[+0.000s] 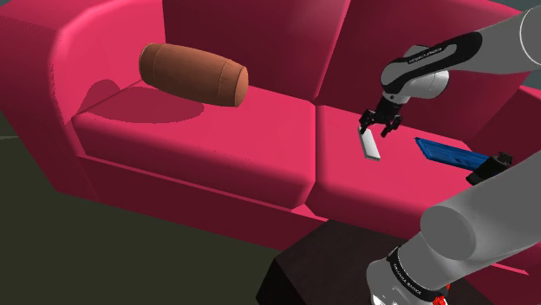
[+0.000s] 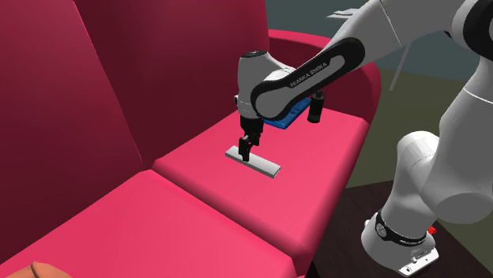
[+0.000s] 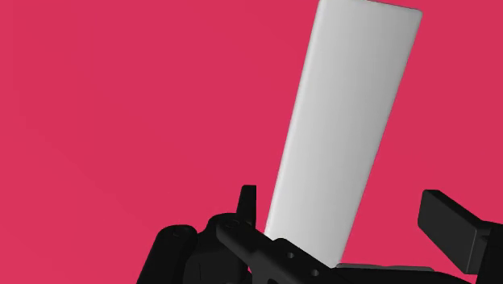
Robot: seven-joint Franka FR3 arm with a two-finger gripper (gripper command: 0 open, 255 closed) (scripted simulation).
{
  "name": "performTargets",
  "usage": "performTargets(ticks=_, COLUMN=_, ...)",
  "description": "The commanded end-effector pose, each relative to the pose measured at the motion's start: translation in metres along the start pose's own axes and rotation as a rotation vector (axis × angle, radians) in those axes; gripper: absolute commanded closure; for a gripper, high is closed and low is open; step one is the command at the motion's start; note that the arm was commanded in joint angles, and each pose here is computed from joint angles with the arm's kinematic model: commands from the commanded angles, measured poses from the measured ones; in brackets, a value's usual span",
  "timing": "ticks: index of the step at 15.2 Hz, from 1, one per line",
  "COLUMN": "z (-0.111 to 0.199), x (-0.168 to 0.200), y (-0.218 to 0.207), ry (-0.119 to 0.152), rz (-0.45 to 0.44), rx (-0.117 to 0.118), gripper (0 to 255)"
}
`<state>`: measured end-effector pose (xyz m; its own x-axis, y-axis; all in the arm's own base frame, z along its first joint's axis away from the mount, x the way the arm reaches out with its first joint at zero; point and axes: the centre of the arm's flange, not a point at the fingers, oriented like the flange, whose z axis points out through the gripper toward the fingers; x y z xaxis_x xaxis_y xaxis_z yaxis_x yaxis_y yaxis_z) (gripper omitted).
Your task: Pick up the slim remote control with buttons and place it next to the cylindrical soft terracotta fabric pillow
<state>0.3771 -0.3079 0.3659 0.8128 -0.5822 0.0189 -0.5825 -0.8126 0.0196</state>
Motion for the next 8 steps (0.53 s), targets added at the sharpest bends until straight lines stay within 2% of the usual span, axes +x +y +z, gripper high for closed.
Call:
performTargets(ticks=1, z=0.011, x=0.001, y=0.001, ry=0.001, rz=0.005, rx=-0.001, gripper=0)
performTargets(ticks=5, z=0.032, x=0.001, y=0.001, ry=0.001, rz=0.005, rx=-0.001, gripper=0)
performTargets(ticks=8, z=0.035, x=0.001, y=0.001, ry=0.001, rz=0.005, rx=-0.001, gripper=0)
